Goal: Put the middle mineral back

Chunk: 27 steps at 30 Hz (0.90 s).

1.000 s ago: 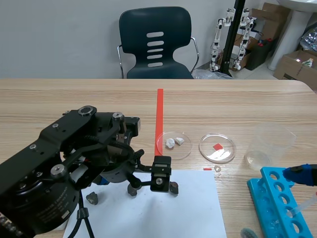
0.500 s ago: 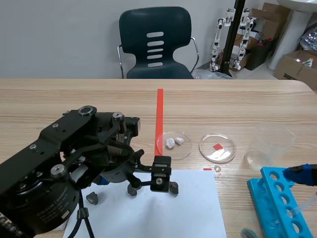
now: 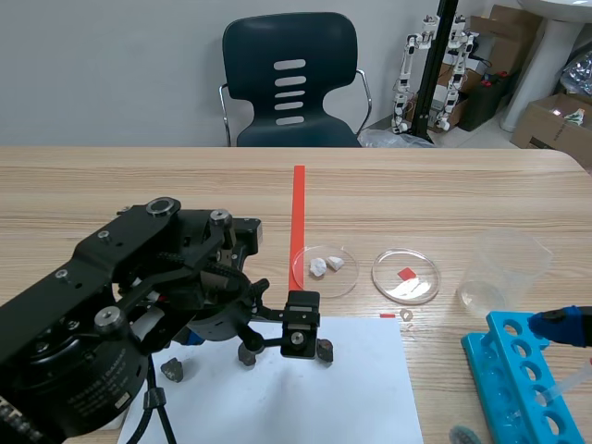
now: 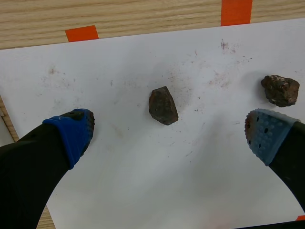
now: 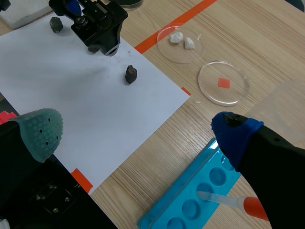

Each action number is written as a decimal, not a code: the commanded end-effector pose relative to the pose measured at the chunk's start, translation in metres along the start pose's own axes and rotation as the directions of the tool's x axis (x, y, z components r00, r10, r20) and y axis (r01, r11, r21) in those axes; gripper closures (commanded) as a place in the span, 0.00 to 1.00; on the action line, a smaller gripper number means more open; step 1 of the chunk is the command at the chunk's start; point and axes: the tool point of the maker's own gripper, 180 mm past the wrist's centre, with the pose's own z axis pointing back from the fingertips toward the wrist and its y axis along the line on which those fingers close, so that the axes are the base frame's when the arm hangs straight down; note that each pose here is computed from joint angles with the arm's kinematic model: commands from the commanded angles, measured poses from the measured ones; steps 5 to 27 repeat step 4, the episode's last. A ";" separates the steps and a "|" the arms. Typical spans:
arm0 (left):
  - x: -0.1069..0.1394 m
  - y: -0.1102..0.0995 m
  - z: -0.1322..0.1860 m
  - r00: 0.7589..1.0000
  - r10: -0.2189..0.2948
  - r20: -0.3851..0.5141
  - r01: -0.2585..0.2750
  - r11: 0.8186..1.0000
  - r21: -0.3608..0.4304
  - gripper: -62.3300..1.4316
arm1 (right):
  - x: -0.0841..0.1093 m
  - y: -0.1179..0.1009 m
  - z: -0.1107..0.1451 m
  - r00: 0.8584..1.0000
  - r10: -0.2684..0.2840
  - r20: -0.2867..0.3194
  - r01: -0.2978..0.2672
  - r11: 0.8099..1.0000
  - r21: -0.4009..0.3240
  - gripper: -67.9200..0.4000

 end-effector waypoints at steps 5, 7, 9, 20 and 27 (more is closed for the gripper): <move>0.002 -0.001 0.001 1.000 -0.002 0.004 0.002 1.000 -0.002 0.00 | 0.009 0.002 -0.001 0.999 -0.005 0.036 0.005 1.000 0.005 0.00; 0.002 -0.001 0.001 1.000 -0.002 0.004 0.002 1.000 -0.002 0.00 | 0.009 0.002 -0.001 0.999 -0.005 0.036 0.005 1.000 0.005 0.00; 0.002 -0.001 0.001 1.000 -0.002 0.004 0.002 1.000 -0.002 0.00 | 0.009 0.002 -0.001 0.999 -0.005 0.036 0.005 1.000 0.005 0.00; 0.002 -0.001 0.001 1.000 -0.002 0.004 0.002 1.000 -0.002 0.00 | 0.009 0.002 -0.001 0.999 -0.005 0.036 0.005 1.000 0.005 0.00; 0.002 -0.001 0.001 1.000 -0.002 0.004 0.002 1.000 -0.002 0.00 | 0.009 0.002 -0.001 0.999 -0.005 0.036 0.005 1.000 0.005 0.00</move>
